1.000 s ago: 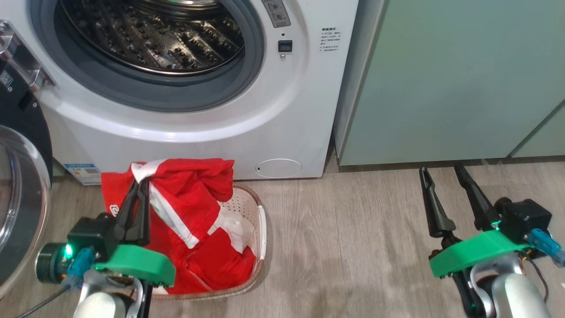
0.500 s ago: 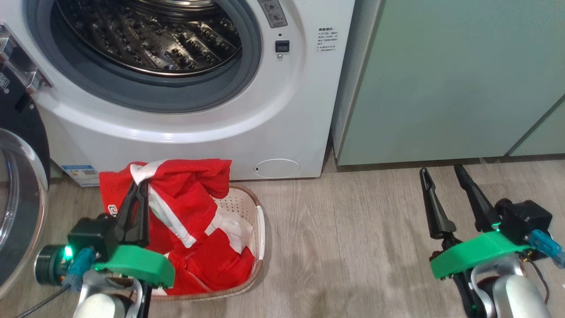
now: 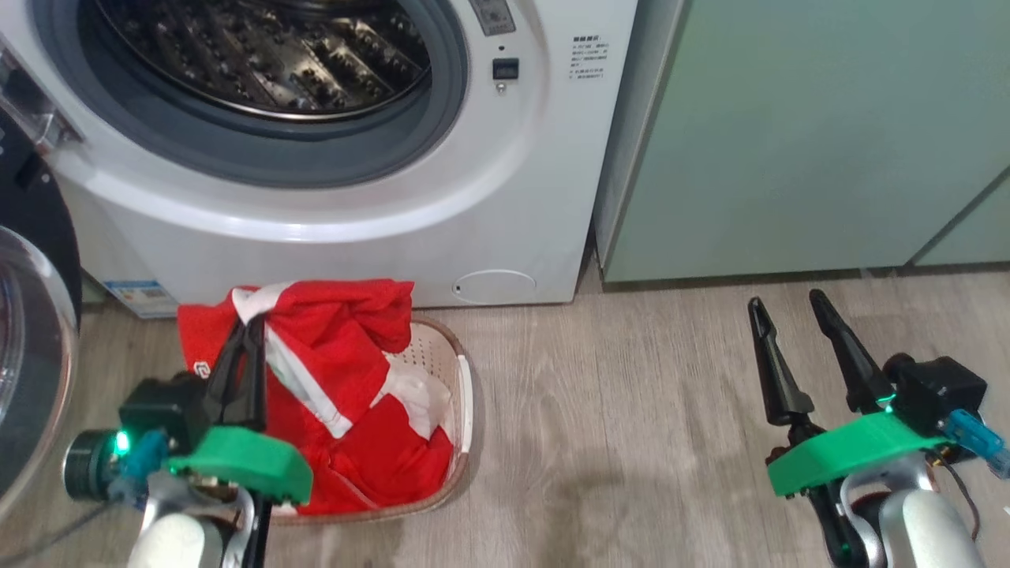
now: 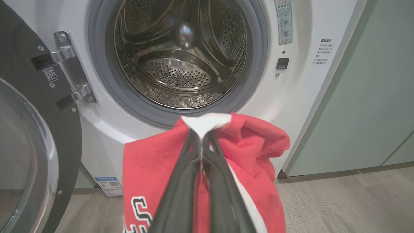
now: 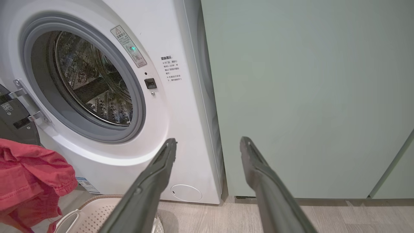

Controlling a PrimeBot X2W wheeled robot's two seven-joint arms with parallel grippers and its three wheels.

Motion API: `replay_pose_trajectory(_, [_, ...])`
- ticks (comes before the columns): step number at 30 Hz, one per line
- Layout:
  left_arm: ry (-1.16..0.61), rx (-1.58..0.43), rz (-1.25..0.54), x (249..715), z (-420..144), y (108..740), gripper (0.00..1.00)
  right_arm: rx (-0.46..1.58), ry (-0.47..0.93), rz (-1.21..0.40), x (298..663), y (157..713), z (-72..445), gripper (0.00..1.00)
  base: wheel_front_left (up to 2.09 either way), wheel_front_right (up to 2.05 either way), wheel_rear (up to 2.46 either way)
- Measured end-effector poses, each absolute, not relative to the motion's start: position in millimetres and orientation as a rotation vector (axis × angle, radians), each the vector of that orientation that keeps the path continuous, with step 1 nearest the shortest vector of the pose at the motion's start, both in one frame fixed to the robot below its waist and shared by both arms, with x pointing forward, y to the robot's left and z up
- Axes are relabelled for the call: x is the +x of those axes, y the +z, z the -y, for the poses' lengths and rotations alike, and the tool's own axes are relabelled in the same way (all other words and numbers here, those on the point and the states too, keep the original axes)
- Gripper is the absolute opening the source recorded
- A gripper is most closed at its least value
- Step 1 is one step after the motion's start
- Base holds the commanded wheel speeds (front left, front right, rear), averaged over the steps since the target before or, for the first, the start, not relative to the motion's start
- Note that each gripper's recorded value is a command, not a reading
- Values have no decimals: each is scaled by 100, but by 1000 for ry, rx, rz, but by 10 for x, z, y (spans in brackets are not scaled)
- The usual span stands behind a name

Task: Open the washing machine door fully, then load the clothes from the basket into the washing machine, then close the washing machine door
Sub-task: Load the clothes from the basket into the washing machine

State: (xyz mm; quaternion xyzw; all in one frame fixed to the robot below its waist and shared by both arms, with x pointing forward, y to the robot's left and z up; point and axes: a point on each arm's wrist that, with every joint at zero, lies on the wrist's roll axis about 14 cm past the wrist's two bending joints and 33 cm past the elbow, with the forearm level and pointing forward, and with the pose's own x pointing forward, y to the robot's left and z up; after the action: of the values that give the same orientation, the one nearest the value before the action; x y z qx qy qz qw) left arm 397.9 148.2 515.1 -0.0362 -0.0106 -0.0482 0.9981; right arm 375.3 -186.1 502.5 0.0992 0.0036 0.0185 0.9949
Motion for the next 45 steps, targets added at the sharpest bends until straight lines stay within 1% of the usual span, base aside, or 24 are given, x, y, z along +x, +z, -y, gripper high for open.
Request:
replay_pose_trajectory(4, [-103, -90, -15, 4156, -1455, 5072, 0, 204, 41, -19, 3811, 4965, 1839, 100, 0, 0, 0])
replay_pose_trajectory(8, [-120, -108, -31, 4463, -1404, 5016, 0, 212, 49, -15, 3960, 4942, 1813, 100, 0, 0, 0])
replay_pose_trajectory(21, [-190, -136, -125, 5826, -1120, 4600, 0, 237, 36, -55, 4359, 4568, 1836, 100, 0, 0, 0])
replay_pose_trajectory(27, [-225, -146, -198, 6335, -952, 4378, 0, 243, -4, -89, 4378, 4373, 1957, 100, 0, 0, 0])
replay_pose_trajectory(32, [-221, -160, -261, 6676, -901, 4209, 0, 253, -28, -120, 4382, 4225, 2024, 100, 0, 0, 0])
replay_pose_trajectory(35, [-216, -171, -294, 6851, -895, 4119, 0, 260, -36, -134, 4390, 4160, 2046, 100, 0, 0, 0])
replay_pose_trajectory(45, [-182, -203, -316, 7307, -943, 4022, 0, 270, -55, -166, 4392, 4042, 2102, 100, 0, 0, 0])
